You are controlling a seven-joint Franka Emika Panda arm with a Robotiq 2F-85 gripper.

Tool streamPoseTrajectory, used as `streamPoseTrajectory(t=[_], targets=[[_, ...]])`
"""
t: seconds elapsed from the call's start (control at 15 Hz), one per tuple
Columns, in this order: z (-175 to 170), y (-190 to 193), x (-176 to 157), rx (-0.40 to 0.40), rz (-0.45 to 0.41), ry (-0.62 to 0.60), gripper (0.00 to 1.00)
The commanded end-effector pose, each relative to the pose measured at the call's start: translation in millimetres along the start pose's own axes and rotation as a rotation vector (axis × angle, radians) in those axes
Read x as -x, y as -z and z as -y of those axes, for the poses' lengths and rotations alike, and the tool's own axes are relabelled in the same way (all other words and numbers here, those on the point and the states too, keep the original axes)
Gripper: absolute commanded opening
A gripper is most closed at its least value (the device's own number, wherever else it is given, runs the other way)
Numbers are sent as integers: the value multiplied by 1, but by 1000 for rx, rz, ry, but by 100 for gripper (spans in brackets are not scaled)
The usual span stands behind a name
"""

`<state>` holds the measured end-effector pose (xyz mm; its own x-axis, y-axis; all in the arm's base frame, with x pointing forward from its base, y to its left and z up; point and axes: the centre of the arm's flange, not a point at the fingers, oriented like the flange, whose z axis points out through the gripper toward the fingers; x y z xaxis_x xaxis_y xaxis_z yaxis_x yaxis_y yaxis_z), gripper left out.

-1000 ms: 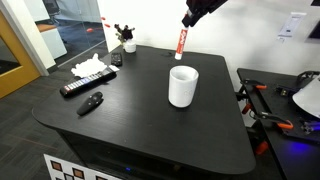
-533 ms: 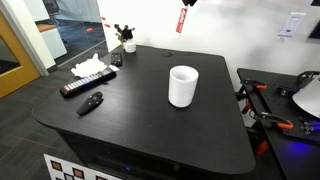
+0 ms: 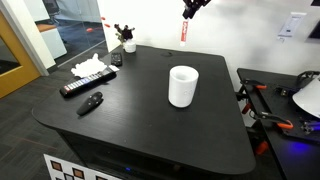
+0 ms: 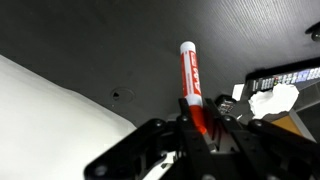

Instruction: Remove the orange marker from the white mug

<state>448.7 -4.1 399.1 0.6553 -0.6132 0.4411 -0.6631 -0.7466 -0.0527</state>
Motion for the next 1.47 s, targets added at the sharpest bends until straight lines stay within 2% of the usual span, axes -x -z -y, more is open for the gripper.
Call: streamPoseTrajectory(t=[0.0, 0.07, 0.13, 0.53, 0.6, 0.67, 0.8, 1.07, 1.4], targets=[[6, -16, -14, -53, 72, 45, 5], [0, -11, -5, -21, 46, 20, 5], [1, -14, -4, -22, 56, 26, 19], [2, -14, -3, -19, 55, 29, 19], [1, -14, -3, -19, 55, 28, 5], [4, -16, -10, -51, 54, 44, 5], [11, -13, -24, -65, 49, 72, 5], [24, 0, -56, -102, 94, 170, 5], [39, -2, -87, -143, 222, 315, 5]])
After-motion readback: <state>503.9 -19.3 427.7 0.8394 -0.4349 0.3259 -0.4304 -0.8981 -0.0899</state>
